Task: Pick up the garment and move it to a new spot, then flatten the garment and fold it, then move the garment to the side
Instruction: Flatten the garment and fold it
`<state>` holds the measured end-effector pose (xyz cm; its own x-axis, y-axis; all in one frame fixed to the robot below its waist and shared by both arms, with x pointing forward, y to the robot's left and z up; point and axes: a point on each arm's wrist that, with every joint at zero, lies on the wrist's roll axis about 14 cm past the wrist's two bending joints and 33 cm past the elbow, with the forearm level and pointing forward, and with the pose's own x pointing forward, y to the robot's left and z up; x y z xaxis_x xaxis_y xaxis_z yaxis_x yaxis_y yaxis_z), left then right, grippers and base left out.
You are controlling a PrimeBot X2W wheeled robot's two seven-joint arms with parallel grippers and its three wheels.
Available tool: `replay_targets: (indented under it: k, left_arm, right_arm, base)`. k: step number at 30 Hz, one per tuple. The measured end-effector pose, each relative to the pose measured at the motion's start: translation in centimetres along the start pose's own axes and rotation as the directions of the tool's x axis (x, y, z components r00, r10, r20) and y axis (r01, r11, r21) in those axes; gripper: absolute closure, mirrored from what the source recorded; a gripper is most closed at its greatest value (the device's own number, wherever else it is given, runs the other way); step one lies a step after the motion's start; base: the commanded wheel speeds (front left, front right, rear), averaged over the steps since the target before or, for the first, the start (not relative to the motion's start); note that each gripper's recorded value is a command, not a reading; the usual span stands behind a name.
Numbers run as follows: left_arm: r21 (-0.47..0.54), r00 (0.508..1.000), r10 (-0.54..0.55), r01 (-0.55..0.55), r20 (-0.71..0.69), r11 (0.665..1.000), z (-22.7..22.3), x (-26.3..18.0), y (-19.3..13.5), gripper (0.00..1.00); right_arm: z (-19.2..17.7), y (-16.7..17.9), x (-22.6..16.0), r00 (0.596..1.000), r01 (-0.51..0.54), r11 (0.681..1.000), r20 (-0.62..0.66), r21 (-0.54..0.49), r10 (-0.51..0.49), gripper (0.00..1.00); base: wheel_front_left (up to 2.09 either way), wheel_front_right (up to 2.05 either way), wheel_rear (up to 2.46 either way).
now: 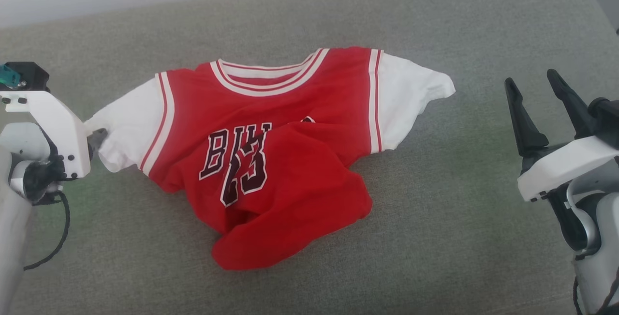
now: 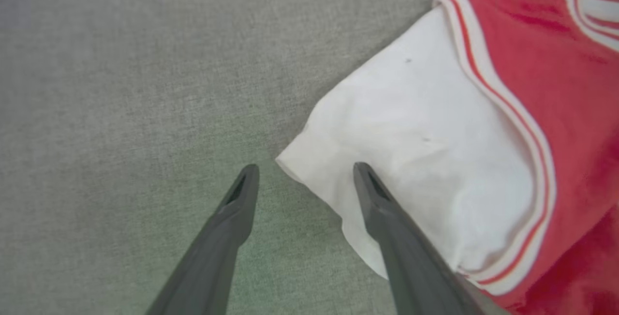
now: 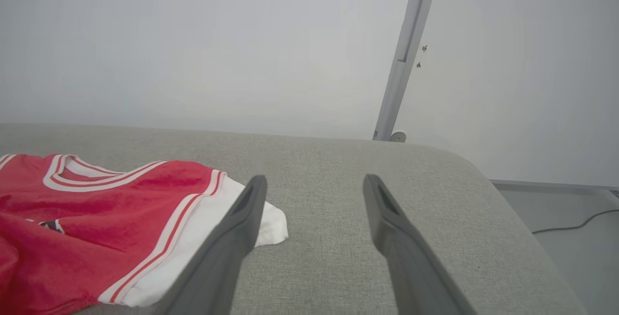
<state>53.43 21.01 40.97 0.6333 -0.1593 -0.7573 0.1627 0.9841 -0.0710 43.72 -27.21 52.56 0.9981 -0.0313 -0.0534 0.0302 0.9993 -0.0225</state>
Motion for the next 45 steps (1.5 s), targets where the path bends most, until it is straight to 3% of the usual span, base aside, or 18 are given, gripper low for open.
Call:
replay_targets:
  k: [14, 15, 16, 26, 31, 36, 45]
  left_arm:
    - [-0.085, 0.975, 0.008, -0.027, -0.224, 0.996, -2.8, 2.9, -0.4, 0.0]
    - [-0.083, 0.972, 0.009, -0.029, -0.236, 0.996, -2.8, 3.1, -0.5, 0.12]
    - [-0.087, 0.971, 0.008, -0.029, -0.241, 0.996, -2.8, 3.3, -0.5, 1.0]
    - [-0.101, 0.976, -0.007, -0.016, -0.22, 0.995, -2.5, 4.0, -0.9, 1.0]
    - [-0.111, 0.979, -0.007, -0.016, -0.201, 0.994, -2.2, 3.9, -0.5, 1.0]
    - [-0.122, 0.984, -0.01, -0.013, -0.179, 0.992, -2.1, 4.0, -0.2, 1.0]
    - [-0.148, 0.989, -0.005, -0.017, -0.149, 0.989, -1.9, 4.2, 0.6, 1.0]
  right_arm:
    - [-1.9, 0.8, 1.6, 0.995, -0.038, 0.999, -0.093, -0.014, 0.036, 0.0]
    - [-2.1, 0.9, 1.7, 0.994, -0.043, 0.999, -0.101, -0.01, 0.042, 0.0]
    - [-2.3, 1.1, 1.8, 0.993, -0.048, 0.999, -0.11, -0.01, 0.046, 0.0]
    - [-4.3, 1.8, 3.3, 0.97, -0.07, 0.996, -0.229, 0.048, 0.08, 0.0]
    - [-6.5, 2.4, 5.1, 0.922, -0.09, 0.992, -0.37, 0.085, 0.115, 0.0]
    - [-8.9, 3.5, 7.3, 0.842, -0.105, 0.985, -0.514, 0.14, 0.163, 0.0]
    - [-13.8, 4.8, 9.2, 0.625, -0.114, 0.983, -0.759, 0.142, 0.183, 0.0]
  base:
    - [0.0, 0.0, 0.0]
    - [0.0, 0.0, 0.0]
    - [0.0, 0.0, 0.0]
    - [0.0, 0.0, 0.0]
    - [0.0, 0.0, 0.0]
    - [0.0, 0.0, 0.0]
    - [0.0, 0.0, 0.0]
